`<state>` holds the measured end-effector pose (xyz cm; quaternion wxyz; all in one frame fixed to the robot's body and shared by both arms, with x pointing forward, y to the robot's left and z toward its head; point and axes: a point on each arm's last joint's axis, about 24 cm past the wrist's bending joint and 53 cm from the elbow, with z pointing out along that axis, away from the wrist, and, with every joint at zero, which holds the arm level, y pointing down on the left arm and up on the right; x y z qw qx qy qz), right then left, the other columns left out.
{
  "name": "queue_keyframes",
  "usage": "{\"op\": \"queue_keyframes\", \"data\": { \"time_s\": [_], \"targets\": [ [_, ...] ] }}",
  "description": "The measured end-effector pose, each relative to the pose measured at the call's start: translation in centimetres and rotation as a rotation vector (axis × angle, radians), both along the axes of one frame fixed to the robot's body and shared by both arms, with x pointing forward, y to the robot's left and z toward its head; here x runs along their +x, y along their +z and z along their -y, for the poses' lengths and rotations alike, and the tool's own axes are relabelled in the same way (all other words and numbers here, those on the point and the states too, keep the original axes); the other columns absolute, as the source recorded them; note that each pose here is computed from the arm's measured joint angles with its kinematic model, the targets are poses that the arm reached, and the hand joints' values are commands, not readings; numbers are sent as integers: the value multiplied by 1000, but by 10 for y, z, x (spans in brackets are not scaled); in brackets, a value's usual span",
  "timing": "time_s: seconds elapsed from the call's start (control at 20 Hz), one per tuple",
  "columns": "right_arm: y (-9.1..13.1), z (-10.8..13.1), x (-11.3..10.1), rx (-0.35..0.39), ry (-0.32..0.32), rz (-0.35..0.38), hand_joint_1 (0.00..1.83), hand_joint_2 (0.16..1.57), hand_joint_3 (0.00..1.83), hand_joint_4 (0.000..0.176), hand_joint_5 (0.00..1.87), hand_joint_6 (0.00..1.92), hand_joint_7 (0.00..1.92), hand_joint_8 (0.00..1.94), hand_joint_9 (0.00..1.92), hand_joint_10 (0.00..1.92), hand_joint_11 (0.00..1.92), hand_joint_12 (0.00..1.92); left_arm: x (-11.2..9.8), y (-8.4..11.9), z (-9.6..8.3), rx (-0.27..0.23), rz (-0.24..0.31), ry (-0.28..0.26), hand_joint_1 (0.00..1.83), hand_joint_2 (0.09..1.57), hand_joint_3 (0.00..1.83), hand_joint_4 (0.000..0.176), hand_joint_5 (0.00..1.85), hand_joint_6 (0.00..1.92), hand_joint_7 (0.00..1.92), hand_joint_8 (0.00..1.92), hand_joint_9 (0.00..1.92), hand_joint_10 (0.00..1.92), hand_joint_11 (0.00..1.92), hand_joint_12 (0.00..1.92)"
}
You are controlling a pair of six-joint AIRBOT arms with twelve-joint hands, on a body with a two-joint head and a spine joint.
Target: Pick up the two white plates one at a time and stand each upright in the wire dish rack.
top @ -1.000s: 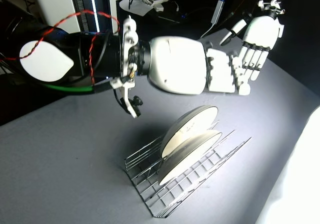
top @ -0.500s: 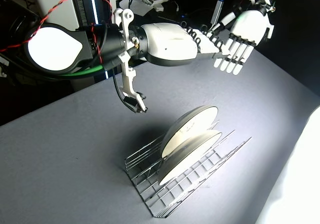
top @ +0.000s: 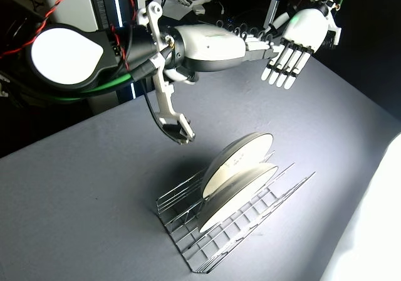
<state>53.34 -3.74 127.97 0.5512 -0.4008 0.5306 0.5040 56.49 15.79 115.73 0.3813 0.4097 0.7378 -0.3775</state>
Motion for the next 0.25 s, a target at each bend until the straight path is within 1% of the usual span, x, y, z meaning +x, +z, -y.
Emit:
{"op": "queue_keyframes", "data": {
  "time_s": [0.05,0.1,0.15,0.2,0.25],
  "targets": [
    [3,3,0,8,4,8,570,1070,8,0,352,48,420,47,359,68,0,858,-2,0,2,0,-1,-7,0,1122,0,0,292,11,294,8,249,5,2,548],
    [4,3,-2,12,10,19,564,1096,4,0,470,44,549,37,463,73,0,1024,-4,0,4,-2,-4,-15,0,1128,1,0,345,15,352,13,301,12,0,670],
    [5,3,-3,14,14,21,613,1122,4,0,609,69,696,61,602,120,25,1202,-5,0,4,-2,-4,-16,0,1157,2,0,547,36,508,8,445,26,19,853],
    [6,2,-6,17,25,26,646,1144,0,0,778,120,858,142,685,368,123,1336,-4,0,4,-2,-3,-14,0,1202,18,0,1002,227,739,90,721,138,268,1004],
    [6,2,-8,18,33,32,687,1157,2,0,851,286,821,546,624,811,185,1467,-4,0,3,-1,0,-13,48,1253,9,0,903,737,887,211,801,412,429,1146]
  ]
}}
